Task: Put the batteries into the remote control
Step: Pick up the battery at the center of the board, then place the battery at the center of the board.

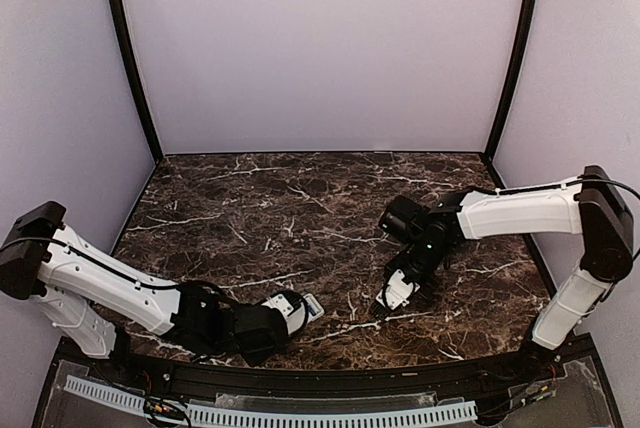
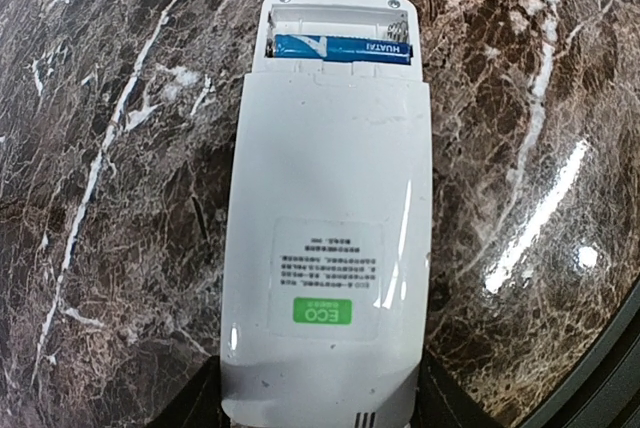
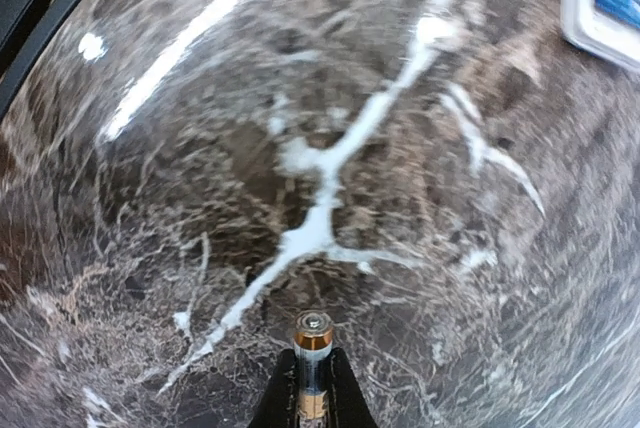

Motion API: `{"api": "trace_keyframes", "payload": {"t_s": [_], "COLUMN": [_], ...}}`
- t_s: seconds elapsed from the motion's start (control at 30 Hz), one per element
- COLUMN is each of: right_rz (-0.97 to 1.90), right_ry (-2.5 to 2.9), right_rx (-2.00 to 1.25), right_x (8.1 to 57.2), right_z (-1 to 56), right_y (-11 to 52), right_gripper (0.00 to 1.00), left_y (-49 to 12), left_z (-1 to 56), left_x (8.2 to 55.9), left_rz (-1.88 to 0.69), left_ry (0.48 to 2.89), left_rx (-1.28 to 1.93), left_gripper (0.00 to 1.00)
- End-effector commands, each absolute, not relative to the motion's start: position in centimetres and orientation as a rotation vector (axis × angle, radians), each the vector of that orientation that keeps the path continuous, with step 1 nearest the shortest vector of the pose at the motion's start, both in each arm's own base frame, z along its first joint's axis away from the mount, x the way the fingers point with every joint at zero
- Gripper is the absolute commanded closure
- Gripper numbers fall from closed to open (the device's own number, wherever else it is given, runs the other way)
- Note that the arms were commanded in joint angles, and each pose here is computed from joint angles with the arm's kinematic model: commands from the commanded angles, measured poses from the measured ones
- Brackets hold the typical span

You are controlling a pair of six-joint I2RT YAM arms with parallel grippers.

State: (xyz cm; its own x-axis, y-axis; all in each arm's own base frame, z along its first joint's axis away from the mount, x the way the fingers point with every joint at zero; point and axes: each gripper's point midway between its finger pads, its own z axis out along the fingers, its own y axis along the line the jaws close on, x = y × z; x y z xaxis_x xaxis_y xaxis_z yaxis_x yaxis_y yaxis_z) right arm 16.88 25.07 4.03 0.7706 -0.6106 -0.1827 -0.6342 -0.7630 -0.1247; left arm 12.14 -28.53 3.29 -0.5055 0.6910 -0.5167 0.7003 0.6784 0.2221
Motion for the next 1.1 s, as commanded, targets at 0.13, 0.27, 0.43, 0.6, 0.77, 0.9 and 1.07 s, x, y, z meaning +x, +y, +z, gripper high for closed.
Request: {"api": "trace_keyframes", "payload": {"t_s": [0.13, 0.27, 0.43, 0.6, 0.77, 0.9, 1.07], "right_rz": [0.288, 0.401, 0.537, 0.441, 0.316, 0.240, 0.083], "right_ry": [1.577, 1.685, 2.047, 2.499, 2.934, 3.128, 3.273], "right_rx": [-2.164, -1.849, -1.346, -0.960, -0.794, -0.765, -0.701], "right_x": [20.0, 20.7, 22.9, 23.6, 20.8, 18.7, 17.6], "right_z": [13.4, 18.8, 21.8, 17.0, 10.1, 6.4, 3.7], "right_y": [30.4, 31.6, 31.1, 28.3, 26.1, 24.9, 23.2], "right_gripper": [1.00, 1.00, 1.00, 1.00, 1.00, 1.00, 1.00], "left_y": [-30.3, -31.2, -32.9, -33.7, -34.1, -33.8, -33.8], "left_z": [2.4, 3.0, 3.2, 3.0, 2.9, 2.3, 2.0], "left_x": [11.6, 11.0, 9.5, 8.8, 8.1, 8.0, 7.9], "left_rz": [-0.032, -0.114, -0.218, -0.242, -0.285, -0.261, -0.254], "left_ry": [2.313, 2.275, 2.234, 2.221, 2.231, 2.261, 2.276], "left_rx": [1.184, 1.244, 1.394, 1.473, 1.509, 1.513, 1.514], "left_gripper": [1.00, 1.00, 0.92, 0.77, 0.69, 0.67, 0.61]}}
